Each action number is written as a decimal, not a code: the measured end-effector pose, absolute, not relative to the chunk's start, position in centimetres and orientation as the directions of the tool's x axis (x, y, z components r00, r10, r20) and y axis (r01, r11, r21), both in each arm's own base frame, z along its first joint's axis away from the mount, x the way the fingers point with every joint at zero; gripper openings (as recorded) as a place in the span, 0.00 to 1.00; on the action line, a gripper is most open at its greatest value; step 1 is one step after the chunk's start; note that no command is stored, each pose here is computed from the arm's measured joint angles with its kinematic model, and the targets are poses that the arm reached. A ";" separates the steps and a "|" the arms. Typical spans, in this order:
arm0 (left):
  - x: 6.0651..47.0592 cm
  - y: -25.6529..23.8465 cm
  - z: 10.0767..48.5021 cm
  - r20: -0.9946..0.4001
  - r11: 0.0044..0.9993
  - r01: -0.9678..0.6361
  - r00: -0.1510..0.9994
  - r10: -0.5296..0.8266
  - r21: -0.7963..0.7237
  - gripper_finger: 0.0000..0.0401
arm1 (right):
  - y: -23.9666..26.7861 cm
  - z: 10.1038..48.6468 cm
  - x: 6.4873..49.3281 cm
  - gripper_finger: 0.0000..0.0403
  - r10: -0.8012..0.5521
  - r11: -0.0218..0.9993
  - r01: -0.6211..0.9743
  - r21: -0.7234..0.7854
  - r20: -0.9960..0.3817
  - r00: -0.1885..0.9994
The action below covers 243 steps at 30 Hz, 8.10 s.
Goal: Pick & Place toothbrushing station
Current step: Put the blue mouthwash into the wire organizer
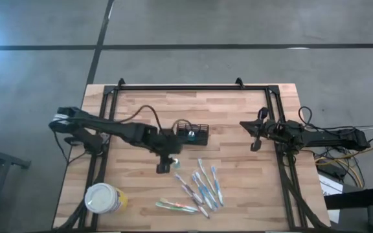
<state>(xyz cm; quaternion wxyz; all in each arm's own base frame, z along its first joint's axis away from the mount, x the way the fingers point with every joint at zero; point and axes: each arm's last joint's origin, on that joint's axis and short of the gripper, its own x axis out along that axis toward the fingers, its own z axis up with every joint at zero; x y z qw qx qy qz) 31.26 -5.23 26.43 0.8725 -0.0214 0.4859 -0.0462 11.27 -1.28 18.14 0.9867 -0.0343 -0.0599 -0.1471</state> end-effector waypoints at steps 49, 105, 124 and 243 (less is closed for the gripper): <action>34.2 -6.2 22.2 -0.921 0.998 0.056 0.388 -0.016 0.006 0.27 | -1.3 18.1 11.3 0.02 -0.286 0.954 0.294 -0.054 0.127 0.950; 9.8 -0.6 23.2 -0.186 0.979 -0.156 0.974 0.130 -0.128 0.25 | -1.3 18.2 11.3 0.02 -0.285 0.954 0.294 -0.054 0.132 0.949; 9.5 -0.4 20.4 -0.225 0.976 -0.205 0.957 0.184 -0.077 0.25 | -1.3 18.2 11.3 0.02 -0.285 0.954 0.295 -0.057 0.132 0.949; 38.7 2.8 28.6 -0.831 0.969 0.143 0.548 0.091 0.200 0.25 | -1.3 18.1 11.3 0.02 -0.286 0.954 0.294 -0.056 0.122 0.950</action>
